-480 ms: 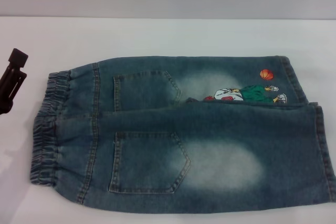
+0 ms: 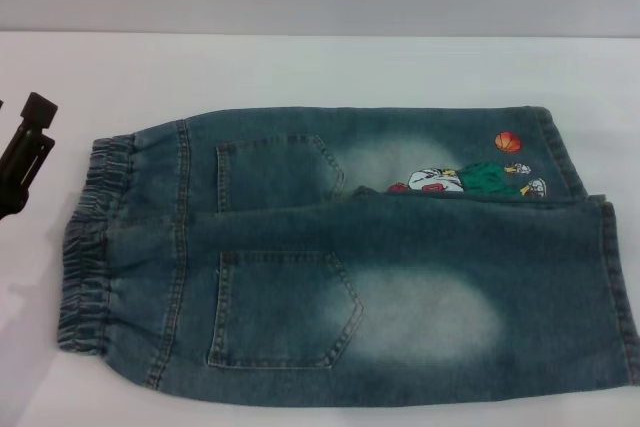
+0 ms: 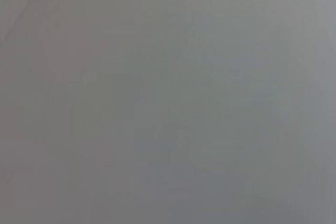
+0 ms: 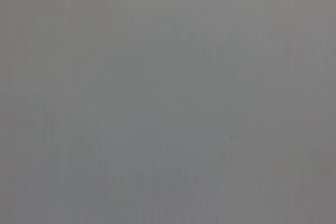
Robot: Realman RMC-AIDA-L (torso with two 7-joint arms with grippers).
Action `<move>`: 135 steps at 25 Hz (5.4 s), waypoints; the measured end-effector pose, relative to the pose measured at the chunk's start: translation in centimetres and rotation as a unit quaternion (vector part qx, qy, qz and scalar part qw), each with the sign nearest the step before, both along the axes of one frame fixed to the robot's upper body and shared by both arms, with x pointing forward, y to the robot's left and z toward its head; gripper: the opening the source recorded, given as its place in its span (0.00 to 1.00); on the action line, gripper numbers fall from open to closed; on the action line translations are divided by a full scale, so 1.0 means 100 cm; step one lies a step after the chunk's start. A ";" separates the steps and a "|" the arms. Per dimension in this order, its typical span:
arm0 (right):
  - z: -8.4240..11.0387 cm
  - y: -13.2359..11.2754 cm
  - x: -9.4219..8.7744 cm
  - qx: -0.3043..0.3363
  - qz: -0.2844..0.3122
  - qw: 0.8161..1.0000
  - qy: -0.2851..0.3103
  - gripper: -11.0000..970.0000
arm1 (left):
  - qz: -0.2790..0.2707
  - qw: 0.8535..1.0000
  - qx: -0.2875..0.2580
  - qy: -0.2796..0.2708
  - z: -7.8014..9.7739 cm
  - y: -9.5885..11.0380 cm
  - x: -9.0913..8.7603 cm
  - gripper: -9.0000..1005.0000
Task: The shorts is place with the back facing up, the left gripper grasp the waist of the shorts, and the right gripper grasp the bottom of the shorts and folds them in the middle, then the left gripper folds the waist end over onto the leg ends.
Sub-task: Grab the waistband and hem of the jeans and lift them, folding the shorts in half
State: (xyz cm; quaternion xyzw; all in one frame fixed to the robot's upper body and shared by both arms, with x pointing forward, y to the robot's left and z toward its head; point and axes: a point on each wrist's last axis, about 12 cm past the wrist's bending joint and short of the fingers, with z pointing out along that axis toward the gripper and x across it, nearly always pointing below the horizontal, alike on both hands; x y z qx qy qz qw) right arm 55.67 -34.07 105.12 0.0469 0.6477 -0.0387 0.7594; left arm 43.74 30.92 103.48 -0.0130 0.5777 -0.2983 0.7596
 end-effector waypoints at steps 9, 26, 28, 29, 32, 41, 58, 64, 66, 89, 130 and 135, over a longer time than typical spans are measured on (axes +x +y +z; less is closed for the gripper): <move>0.003 0.003 0.004 0.000 0.004 1.000 -0.004 0.57 | -0.076 0.996 -0.053 0.005 0.016 0.004 0.023 0.84; 0.004 0.003 0.005 0.005 0.004 1.000 -0.007 0.57 | -0.403 0.885 -0.007 0.233 0.111 0.036 0.103 0.84; 0.003 0.003 0.005 0.005 0.004 1.000 -0.005 0.57 | -0.404 0.867 0.009 0.291 0.115 0.052 0.097 0.84; 0.003 0.003 0.006 0.005 0.004 1.000 -0.003 0.57 | -0.400 0.860 0.014 0.317 0.114 0.059 0.092 0.84; 0.003 0.004 0.009 0.006 0.005 1.000 0.004 0.57 | -0.382 0.849 0.019 0.364 0.107 0.079 0.076 0.84; 0.005 0.006 0.013 0.007 0.007 1.000 0.004 0.57 | -0.326 0.819 0.018 0.471 0.076 0.110 0.034 0.84; 0.005 0.005 0.013 0.007 0.008 1.000 0.005 0.57 | -0.288 0.796 0.001 0.533 0.045 0.103 0.020 0.84; 0.005 0.005 0.013 0.006 0.008 1.000 0.005 0.57 | -0.276 0.790 0.012 0.547 0.039 0.099 0.027 0.84; 0.005 0.005 0.013 0.005 0.008 1.000 0.005 0.57 | -0.273 0.789 0.014 0.550 0.039 0.099 0.027 0.84; 0.006 0.005 0.014 0.005 0.009 1.000 0.004 0.57 | -0.262 0.778 0.034 0.569 0.033 0.098 0.030 0.84; 0.006 0.004 0.014 0.006 0.007 1.000 0.003 0.57 | -0.293 0.785 0.012 0.545 0.042 0.082 0.044 0.84; 0.007 0.005 0.015 0.006 0.008 1.000 0.002 0.57 | -0.298 0.783 0.016 0.546 0.042 0.079 0.046 0.84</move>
